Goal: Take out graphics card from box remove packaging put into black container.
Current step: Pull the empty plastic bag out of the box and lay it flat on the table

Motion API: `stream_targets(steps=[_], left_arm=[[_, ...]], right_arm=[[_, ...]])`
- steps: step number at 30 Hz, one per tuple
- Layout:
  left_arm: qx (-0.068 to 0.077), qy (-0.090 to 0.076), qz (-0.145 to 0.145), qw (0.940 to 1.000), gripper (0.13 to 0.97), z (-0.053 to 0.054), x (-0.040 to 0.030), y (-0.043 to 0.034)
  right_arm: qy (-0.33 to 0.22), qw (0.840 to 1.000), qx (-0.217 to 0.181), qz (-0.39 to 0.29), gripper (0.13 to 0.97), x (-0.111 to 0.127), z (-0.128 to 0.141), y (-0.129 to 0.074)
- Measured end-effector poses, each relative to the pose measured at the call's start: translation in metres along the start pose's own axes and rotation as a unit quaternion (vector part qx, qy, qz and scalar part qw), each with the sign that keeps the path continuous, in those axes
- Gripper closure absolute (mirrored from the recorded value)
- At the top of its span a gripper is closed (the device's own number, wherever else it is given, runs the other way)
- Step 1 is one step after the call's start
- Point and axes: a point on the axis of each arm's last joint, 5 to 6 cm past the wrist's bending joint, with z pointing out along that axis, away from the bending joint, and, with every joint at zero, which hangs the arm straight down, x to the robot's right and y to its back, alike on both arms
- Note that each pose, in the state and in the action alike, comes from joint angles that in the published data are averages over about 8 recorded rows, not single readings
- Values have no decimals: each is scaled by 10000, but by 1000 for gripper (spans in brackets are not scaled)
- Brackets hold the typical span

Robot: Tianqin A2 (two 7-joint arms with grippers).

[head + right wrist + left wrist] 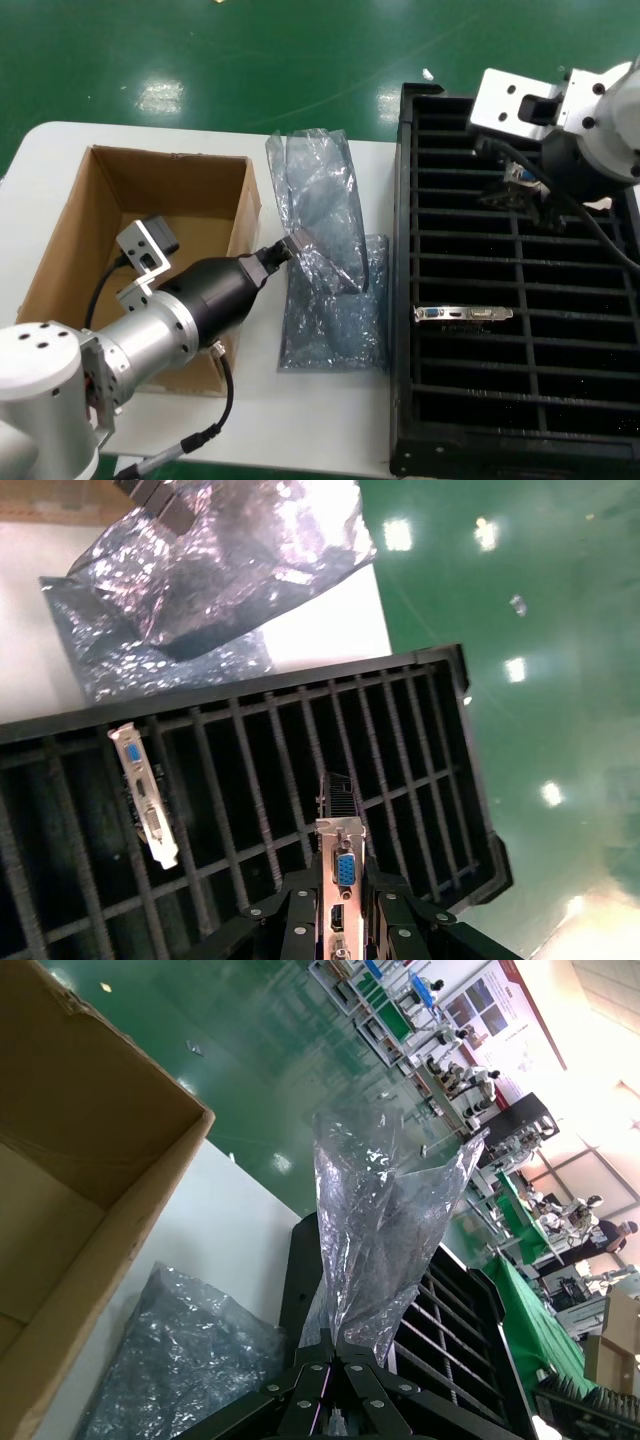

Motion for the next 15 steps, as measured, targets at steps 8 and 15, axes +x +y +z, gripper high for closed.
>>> stream_targets(steps=[8,15], left_arm=[[-18,-83,24,10000,937,-23,-67,9],[-38,-135,76,9999,916,-16,-106,35]], right_arm=[[-392,9990,-150,-145,896,123,141,-95],[-688,9972,-184,-239,896,255,282,-185]])
